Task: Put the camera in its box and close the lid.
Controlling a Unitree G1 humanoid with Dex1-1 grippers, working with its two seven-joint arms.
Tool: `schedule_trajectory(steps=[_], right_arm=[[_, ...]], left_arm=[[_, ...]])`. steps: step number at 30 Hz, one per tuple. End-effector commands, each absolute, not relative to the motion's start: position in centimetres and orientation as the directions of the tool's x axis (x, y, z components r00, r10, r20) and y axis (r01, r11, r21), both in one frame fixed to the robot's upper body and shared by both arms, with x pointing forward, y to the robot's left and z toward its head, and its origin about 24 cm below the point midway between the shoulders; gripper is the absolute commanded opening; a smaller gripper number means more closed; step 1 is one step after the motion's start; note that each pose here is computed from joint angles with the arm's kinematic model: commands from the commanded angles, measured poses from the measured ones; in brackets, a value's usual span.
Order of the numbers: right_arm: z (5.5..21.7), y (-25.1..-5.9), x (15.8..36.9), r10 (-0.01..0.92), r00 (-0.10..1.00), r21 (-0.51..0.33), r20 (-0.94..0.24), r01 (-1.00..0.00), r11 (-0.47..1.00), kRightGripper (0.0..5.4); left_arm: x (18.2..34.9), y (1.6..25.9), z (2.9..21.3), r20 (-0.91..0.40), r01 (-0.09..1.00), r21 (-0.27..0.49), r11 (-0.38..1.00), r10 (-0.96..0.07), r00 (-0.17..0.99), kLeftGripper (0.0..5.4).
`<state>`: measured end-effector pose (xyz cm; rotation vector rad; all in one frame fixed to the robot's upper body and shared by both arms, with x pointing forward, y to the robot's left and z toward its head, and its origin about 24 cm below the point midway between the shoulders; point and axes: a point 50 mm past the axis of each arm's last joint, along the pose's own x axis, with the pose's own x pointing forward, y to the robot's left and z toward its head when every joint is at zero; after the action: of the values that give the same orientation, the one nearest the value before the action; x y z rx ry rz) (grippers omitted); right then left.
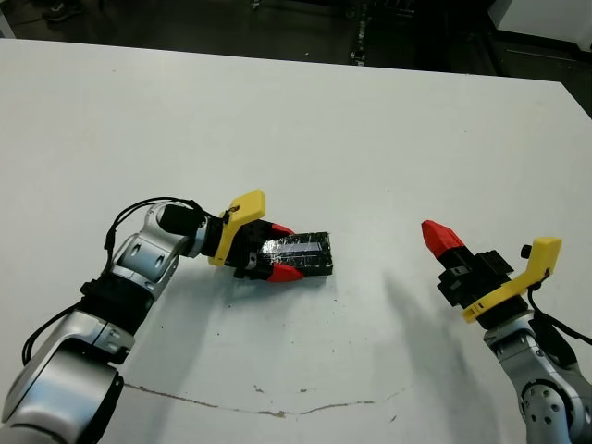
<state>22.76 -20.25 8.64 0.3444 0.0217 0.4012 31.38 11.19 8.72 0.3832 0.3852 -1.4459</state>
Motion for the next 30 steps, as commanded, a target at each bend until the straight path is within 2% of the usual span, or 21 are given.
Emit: schedule_trajectory(steps=[1, 5, 14, 23, 30], right_arm=[[8.5, -20.5, 22.7, 0.389, 0.921, 0.322, 0.027, -0.377, 0.868, 0.00], [8.6, -20.5, 22.7, 0.385, 0.923, 0.318, 0.023, -0.372, 0.872, 0.00], [8.6, -20.5, 22.6, 0.384, 0.923, 0.324, 0.024, -0.371, 0.870, 0.00], [8.5, -20.5, 22.6, 0.385, 0.922, 0.321, 0.024, -0.372, 0.871, 0.00], [8.4, -20.5, 22.6, 0.387, 0.922, 0.322, 0.025, -0.374, 0.870, 0.00]], left_arm=[[30.1, 9.3, 6.0, -0.506, 0.997, -0.029, 0.072, -0.861, 0.048, 3.61], [30.2, 9.6, 6.1, -0.517, 0.995, 0.062, 0.080, -0.850, 0.100, 4.20], [30.4, 10.1, 5.8, -0.517, 0.990, 0.097, 0.101, -0.845, 0.137, 5.38], [30.4, 10.4, 5.8, -0.508, 0.989, 0.099, 0.106, -0.850, 0.141, 5.39], [30.3, 11.5, 6.1, -0.519, 0.983, 0.130, 0.128, -0.836, 0.178, 5.39]])
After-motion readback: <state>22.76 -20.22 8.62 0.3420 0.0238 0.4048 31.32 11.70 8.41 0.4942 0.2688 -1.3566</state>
